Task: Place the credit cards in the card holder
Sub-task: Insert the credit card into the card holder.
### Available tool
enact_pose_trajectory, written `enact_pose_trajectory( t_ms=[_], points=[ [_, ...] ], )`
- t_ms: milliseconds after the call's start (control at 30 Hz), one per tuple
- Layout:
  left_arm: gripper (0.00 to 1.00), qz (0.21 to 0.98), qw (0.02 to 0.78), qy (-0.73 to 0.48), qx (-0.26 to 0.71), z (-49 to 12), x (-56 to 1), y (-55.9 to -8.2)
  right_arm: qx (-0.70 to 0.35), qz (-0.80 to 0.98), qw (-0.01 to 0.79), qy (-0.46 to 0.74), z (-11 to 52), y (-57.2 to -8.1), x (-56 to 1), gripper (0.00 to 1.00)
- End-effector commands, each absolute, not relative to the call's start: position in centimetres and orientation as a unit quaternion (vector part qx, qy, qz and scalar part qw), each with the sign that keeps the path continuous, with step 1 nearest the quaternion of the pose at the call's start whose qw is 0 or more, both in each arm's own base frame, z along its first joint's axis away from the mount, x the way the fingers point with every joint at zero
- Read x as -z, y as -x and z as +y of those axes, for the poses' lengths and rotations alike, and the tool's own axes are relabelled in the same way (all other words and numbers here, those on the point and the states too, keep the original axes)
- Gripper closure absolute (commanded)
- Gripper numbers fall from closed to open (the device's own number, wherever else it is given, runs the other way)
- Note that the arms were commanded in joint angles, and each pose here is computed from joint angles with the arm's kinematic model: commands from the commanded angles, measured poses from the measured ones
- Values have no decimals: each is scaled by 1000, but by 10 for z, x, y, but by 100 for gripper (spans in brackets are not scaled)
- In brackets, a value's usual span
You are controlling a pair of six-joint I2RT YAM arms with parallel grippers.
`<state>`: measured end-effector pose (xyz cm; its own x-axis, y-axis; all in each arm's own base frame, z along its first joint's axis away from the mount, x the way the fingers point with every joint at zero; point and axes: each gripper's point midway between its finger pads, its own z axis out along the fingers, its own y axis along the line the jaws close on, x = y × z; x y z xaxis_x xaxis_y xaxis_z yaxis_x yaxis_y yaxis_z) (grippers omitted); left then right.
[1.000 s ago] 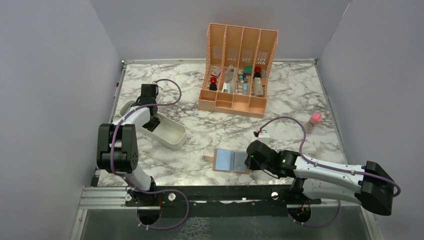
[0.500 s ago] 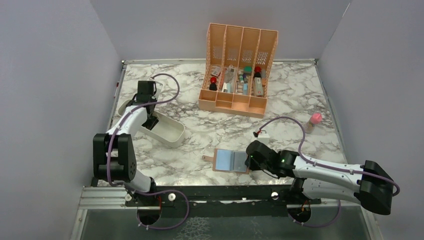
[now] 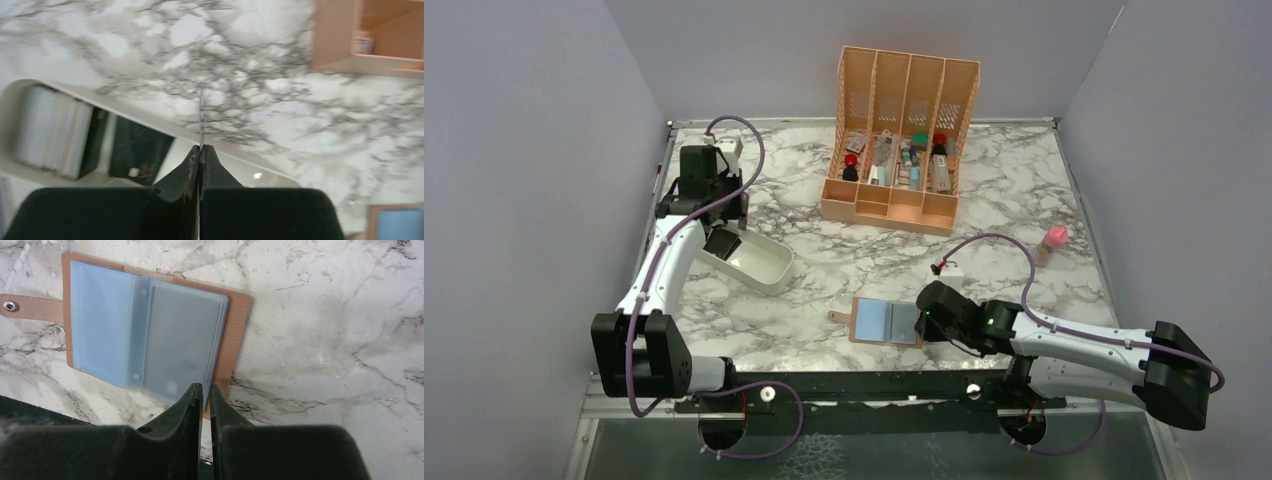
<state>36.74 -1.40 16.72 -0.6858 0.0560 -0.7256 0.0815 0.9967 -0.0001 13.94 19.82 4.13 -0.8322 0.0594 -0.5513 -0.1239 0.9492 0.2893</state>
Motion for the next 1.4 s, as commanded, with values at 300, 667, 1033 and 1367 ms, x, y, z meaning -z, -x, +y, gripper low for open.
enact_pose_trajectory(
  t_ms=[300,667,1033,1367],
  points=[
    [100,865,347,-29,362,-162,-204,-306,-165,944,284,-29,200,-141,-53,80],
    [100,807,308,25,503,-255,-182,-234,-176,933,306,-67,202,-151,-71,74],
    [100,842,247,-1,479,-316,-115,-193,-75,946,290,-123,180,-154,-51,73],
    [100,862,223,2,455,-326,-73,-178,-129,939,307,-92,197,-158,-56,71]
  ],
)
